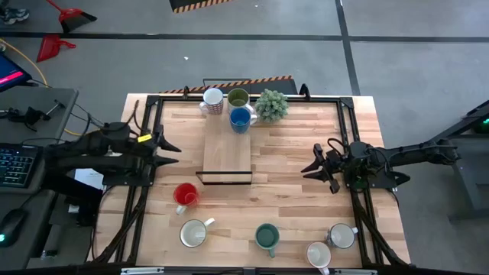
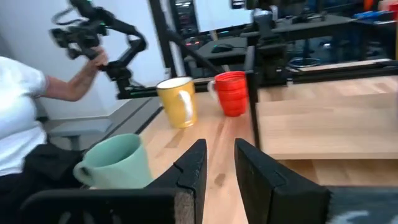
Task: Place coffee mugs
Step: Put the red mug on the shelf
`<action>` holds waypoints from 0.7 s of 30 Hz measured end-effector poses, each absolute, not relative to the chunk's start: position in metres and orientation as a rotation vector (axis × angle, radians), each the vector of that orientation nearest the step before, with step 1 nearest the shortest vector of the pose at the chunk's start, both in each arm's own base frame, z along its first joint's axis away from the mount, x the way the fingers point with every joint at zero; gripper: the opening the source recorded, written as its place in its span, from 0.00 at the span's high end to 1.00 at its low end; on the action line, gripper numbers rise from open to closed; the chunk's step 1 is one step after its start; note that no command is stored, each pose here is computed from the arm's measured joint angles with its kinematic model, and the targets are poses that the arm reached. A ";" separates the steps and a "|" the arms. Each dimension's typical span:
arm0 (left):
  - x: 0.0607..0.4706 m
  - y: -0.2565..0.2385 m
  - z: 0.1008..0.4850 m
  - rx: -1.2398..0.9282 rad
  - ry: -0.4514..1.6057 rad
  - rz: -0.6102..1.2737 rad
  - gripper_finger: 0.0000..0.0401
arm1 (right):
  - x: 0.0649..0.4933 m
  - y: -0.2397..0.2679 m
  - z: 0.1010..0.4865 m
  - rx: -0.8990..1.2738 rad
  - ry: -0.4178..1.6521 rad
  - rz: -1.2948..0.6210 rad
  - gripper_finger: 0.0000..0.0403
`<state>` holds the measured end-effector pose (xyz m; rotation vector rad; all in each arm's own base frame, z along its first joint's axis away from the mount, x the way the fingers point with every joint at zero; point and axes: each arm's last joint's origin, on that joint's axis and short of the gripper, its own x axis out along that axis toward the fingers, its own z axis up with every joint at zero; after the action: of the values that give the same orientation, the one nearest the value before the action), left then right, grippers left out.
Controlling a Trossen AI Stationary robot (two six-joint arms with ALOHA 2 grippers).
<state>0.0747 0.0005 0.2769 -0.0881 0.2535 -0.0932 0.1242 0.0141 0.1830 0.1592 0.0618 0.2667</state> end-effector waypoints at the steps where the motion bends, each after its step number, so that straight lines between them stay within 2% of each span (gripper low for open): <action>1: 0.076 0.000 0.279 -0.095 0.289 -0.103 0.60 | 0.124 0.014 0.183 0.159 0.060 0.247 0.84; 11: 0.100 -0.001 0.298 -0.247 0.557 -0.060 0.60 | 0.125 0.012 0.182 0.158 0.064 0.188 0.84; 15: 0.108 -0.007 0.297 -0.345 0.707 -0.061 0.60 | 0.125 0.012 0.181 0.158 0.077 0.187 0.84; 21: 0.120 -0.022 0.290 -0.423 0.824 -0.062 0.60 | 0.124 0.012 0.178 0.159 0.108 0.184 0.84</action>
<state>0.1199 -0.0217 0.2895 -0.4231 0.8240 -0.0619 0.1244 0.0119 0.1779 0.1592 0.1078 0.1844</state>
